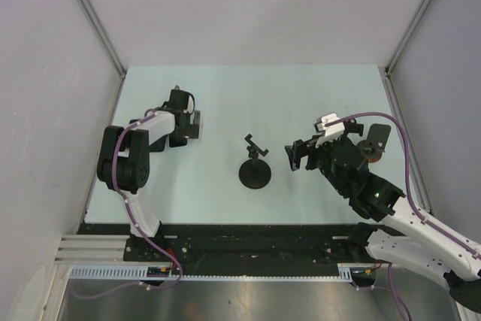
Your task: Remove the phone from the phone stand
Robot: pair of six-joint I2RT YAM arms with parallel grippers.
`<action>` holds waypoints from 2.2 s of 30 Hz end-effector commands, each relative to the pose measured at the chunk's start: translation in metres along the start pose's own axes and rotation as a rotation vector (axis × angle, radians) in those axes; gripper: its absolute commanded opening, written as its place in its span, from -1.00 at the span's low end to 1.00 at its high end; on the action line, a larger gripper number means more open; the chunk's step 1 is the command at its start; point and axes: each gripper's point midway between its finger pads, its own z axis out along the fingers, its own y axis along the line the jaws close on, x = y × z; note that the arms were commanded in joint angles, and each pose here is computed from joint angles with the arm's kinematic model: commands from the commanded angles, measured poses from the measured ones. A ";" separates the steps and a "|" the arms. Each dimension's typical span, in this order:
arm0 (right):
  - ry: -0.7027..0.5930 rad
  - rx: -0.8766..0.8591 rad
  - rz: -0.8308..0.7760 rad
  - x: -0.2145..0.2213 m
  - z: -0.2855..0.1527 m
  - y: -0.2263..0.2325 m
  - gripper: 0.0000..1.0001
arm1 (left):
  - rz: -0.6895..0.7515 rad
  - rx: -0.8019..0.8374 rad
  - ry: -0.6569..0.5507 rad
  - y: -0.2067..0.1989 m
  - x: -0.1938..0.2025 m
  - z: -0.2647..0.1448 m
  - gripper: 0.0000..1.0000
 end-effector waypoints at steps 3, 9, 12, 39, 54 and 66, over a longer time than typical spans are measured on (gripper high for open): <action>-0.016 -0.013 0.001 -0.004 -0.001 0.001 0.83 | 0.030 -0.128 -0.027 0.025 -0.016 -0.008 1.00; -0.015 -0.022 0.000 -0.004 -0.001 0.003 0.83 | 0.022 -0.159 -0.016 0.032 -0.014 -0.011 1.00; -0.022 -0.030 0.003 -0.006 -0.003 0.004 0.83 | 0.010 -0.160 -0.012 0.034 -0.012 -0.012 1.00; 0.080 -0.532 -0.088 0.008 0.009 0.090 0.82 | -0.085 0.015 -0.150 0.017 -0.040 -0.075 1.00; 0.206 -0.656 -0.169 0.023 0.044 0.111 0.79 | 0.018 0.278 -0.462 -0.018 -0.047 -0.204 1.00; 0.353 -0.727 -0.234 0.038 0.017 0.123 0.56 | 0.019 0.188 -0.534 0.005 -0.033 -0.218 1.00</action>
